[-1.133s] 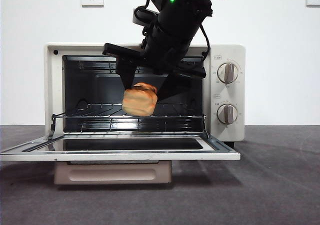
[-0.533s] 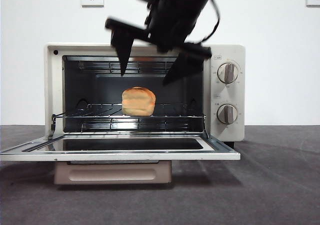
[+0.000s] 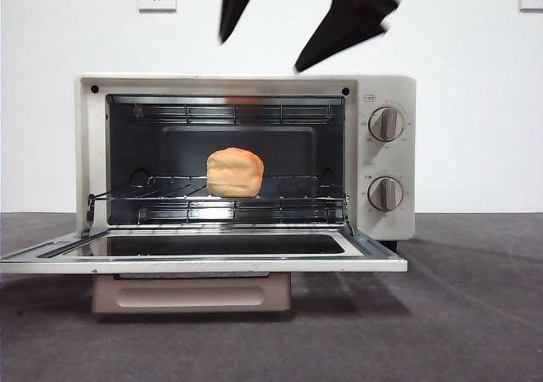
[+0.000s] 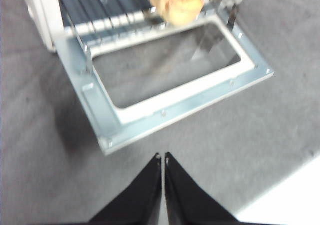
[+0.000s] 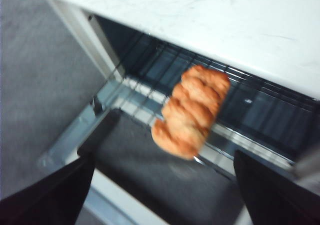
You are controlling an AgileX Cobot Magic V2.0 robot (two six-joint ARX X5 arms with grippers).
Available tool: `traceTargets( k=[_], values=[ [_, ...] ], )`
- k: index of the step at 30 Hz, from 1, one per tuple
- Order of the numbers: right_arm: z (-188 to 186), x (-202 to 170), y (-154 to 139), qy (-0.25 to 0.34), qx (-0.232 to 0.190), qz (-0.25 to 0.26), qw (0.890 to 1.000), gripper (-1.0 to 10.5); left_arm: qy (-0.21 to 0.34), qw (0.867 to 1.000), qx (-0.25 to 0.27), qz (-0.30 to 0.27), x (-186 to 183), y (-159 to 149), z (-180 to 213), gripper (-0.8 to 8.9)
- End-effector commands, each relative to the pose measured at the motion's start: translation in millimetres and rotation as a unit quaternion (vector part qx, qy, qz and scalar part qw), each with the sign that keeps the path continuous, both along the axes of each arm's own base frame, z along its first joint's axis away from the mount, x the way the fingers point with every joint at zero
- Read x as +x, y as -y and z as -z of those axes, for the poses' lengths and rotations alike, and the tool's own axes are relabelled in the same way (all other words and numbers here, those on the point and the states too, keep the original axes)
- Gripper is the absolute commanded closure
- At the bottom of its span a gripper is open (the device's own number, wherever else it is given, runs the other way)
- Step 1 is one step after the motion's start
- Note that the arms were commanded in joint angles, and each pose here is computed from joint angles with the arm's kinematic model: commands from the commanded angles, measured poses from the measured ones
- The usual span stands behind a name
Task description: The left arm flap open the oven, the right arm pick bread and place it into oven, the left arm flap close the oven
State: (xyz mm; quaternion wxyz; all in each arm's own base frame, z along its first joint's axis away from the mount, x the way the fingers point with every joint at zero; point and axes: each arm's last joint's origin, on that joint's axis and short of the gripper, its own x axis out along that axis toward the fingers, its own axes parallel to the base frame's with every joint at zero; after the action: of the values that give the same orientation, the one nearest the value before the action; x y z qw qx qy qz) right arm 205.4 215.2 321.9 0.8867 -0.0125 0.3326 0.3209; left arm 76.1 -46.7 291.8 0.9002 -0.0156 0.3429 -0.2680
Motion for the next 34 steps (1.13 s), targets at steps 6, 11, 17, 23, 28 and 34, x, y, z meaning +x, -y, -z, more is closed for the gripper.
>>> traceTargets(
  k=[6, 11, 17, 23, 28, 34],
  values=[
    [-25, -33, 29, 0.036, -0.012, -0.066, 0.997, 5.1, 0.022, 1.0, -0.011, 0.001, 2, 2, -5, 7.98],
    [-17, -56, 55, 0.04, 0.018, -0.09, 0.995, 5.1, 0.021, 1.0, -0.013, -0.001, 2, 2, -5, 7.98],
    [8, -82, 81, 0.042, 0.058, -0.13, 0.989, 5.1, 0.02, 1.0, -0.014, -0.002, 2, 2, -5, 7.98],
    [10, -95, 93, 0.054, 0.073, -0.137, 0.986, 5.1, 0.017, 1.0, -0.019, -0.006, 2, 2, -5, 7.98],
    [6, -98, 96, 0.068, 0.084, -0.137, 0.985, 5.1, 0.016, 1.0, -0.02, -0.007, 2, 2, -5, 7.98],
    [7, -98, 96, 0.061, 0.082, -0.139, 0.985, 5.1, 0.021, 0.999, -0.035, -0.02, 6, 3, -3, 7.98]
  ],
)
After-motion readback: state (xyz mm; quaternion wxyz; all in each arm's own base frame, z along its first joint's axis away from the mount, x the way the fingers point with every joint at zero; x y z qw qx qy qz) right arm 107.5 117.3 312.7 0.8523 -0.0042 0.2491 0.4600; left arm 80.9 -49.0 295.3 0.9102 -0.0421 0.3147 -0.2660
